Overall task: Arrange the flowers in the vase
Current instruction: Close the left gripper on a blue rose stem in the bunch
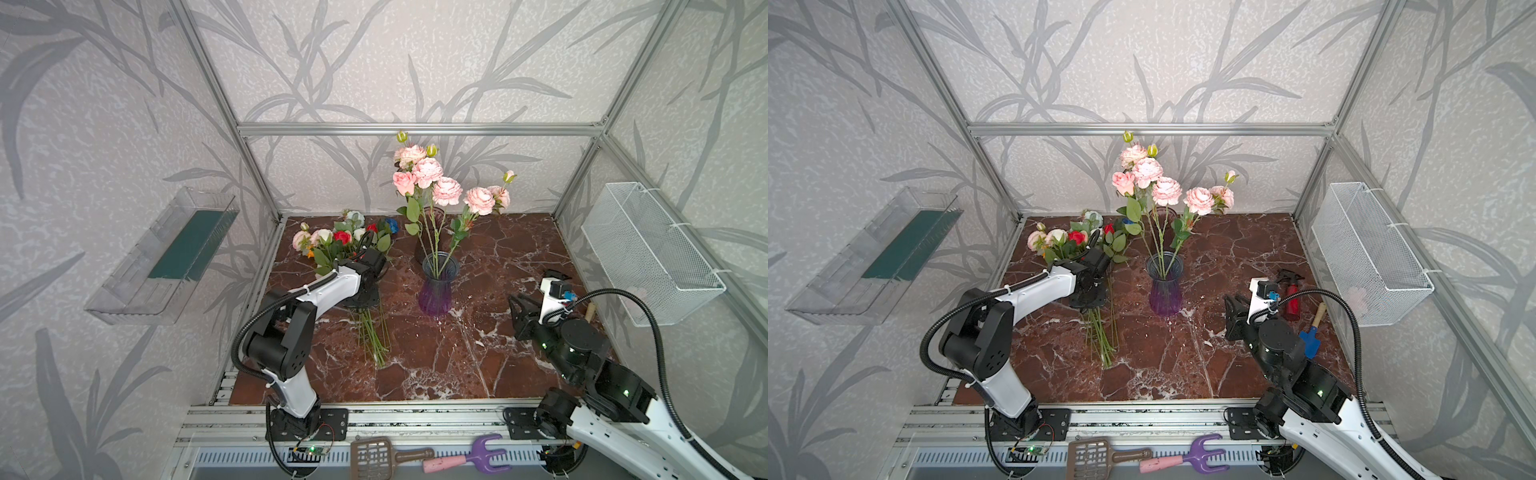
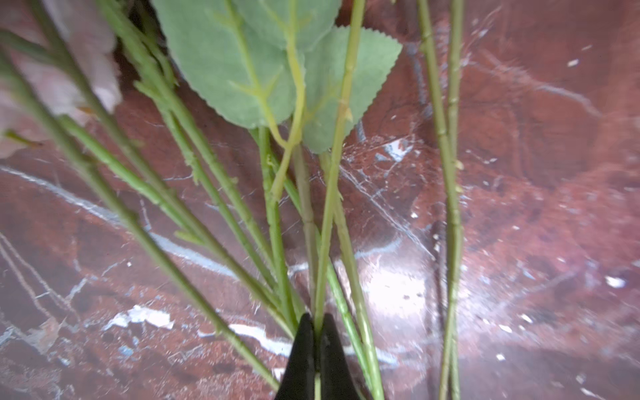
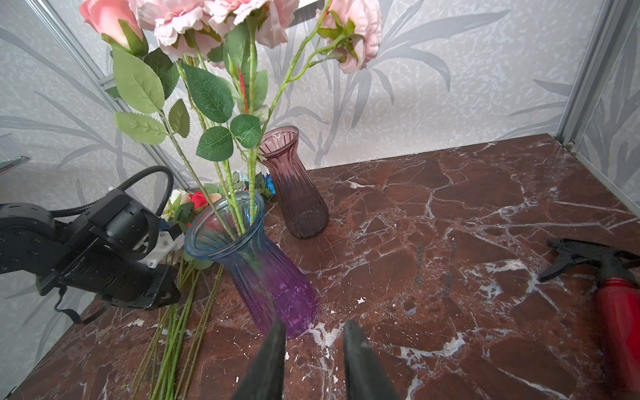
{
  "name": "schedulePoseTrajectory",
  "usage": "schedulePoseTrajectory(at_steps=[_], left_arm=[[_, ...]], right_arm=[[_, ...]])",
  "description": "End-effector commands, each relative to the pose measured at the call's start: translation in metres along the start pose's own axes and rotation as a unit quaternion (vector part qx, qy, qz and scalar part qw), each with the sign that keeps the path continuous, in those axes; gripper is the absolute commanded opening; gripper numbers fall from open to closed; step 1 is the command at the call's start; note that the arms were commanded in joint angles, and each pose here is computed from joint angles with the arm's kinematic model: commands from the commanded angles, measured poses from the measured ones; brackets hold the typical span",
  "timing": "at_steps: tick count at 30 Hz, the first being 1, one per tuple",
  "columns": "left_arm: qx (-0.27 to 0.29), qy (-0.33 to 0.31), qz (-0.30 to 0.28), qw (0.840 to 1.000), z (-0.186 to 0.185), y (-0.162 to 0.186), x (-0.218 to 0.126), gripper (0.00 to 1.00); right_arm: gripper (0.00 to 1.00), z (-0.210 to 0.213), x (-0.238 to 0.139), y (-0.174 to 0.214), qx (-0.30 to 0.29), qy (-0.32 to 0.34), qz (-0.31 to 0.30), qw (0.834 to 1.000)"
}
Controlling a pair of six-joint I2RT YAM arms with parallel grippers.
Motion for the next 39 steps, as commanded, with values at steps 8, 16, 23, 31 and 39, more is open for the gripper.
schedulePoseTrajectory(at_steps=[8,16,23,31,39], left_arm=[[-0.007,0.076,-0.021,0.997,-0.004,-0.001,-0.057,0.04],[-0.006,0.108,-0.016,0.994,-0.009,0.005,-0.063,0.12],[-0.01,0.117,-0.013,0.993,-0.012,0.007,-0.061,0.21],[0.004,0.123,-0.003,0.992,-0.024,0.001,-0.045,0.23],[0.04,0.067,0.012,0.997,-0.035,-0.023,-0.011,0.23]], right_arm=[[0.3,0.005,0.006,-0.001,0.013,-0.007,-0.005,1.0],[0.3,0.006,0.006,-0.001,0.016,-0.01,-0.005,1.0],[0.3,0.005,0.005,0.0,0.016,-0.008,-0.005,1.0],[0.3,0.005,0.007,0.003,0.017,-0.006,-0.002,1.0],[0.3,0.005,0.007,0.001,0.017,-0.005,-0.002,1.0]])
Point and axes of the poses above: each gripper's point midway between its finger pads, its own x axis out along the fingers, its own z axis along the line the jaws close on, y = z × x, the point moved 2 cm from there along -x, back along the fingers, and after that the axes turned 8 degrees about -x, right-handed, at the moved point
